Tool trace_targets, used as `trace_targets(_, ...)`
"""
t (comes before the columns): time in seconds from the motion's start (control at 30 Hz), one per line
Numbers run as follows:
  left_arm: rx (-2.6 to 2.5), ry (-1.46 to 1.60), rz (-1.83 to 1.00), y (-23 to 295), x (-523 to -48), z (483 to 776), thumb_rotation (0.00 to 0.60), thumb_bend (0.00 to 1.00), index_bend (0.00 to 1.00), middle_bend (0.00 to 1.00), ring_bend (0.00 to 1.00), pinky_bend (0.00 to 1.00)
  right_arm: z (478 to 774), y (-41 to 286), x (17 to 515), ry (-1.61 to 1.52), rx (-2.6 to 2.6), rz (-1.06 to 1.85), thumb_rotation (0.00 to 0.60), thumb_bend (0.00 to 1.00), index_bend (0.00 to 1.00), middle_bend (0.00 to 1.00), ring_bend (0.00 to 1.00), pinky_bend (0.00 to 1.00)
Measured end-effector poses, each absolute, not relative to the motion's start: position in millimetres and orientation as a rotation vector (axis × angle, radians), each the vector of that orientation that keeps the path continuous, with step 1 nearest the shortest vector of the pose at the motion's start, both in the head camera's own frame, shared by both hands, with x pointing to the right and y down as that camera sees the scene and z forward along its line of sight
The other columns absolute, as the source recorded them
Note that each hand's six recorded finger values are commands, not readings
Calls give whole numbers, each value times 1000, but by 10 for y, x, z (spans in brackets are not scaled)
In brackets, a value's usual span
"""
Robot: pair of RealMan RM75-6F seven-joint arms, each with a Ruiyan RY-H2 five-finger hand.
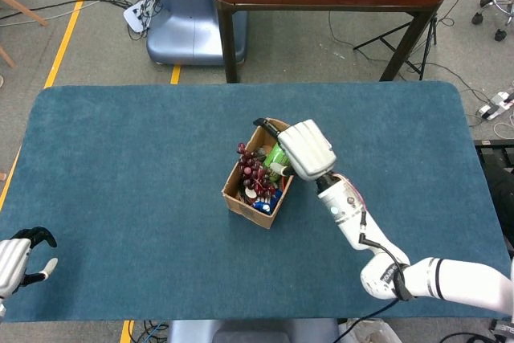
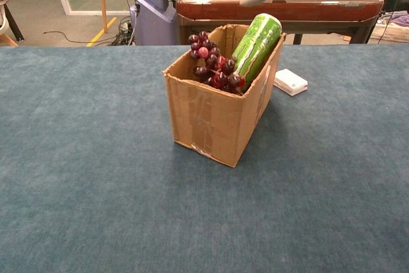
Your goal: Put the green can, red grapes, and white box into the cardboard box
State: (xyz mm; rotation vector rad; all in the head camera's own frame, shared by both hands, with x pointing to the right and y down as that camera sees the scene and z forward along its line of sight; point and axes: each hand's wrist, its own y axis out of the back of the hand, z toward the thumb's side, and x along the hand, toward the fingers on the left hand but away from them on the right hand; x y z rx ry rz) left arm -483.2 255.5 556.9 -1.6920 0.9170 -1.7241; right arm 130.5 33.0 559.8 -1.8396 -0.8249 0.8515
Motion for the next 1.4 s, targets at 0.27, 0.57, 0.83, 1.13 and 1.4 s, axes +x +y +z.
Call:
trace_targets(0.27,-1693,909,-1733,2557,-4824,5594,600,284,468,360,314,534,5384,176,1832,-893,-1739,926,600,0,359,412,408,634)
trace_targets(0.57,-1696,911,-1741,2556,-4835,5605,600,284,467,360,315,534,5507,13,2241,-934,-1729,1070,600,0,267,249,219,436)
trace_targets(0.83,-1701,914,-1738,2556,-4834,5597,600,284,466,360,315,534,5773,-158,2566,-919,-1665,1260,600,0,177,346,309,442)
trace_targets(1.13,-1705,921,-1735,2552,-4837,5589,600,284,466,360,314,534,6211,-330,2779,-871,-1603,1467,600,0,177,692,685,713)
trace_targets(1.4,-1709,925,-1731,2547,-4839,5584,600,284,466,360,315,534,6667,-391,2762,-751,-1628,1600,600,0,177,940,925,913)
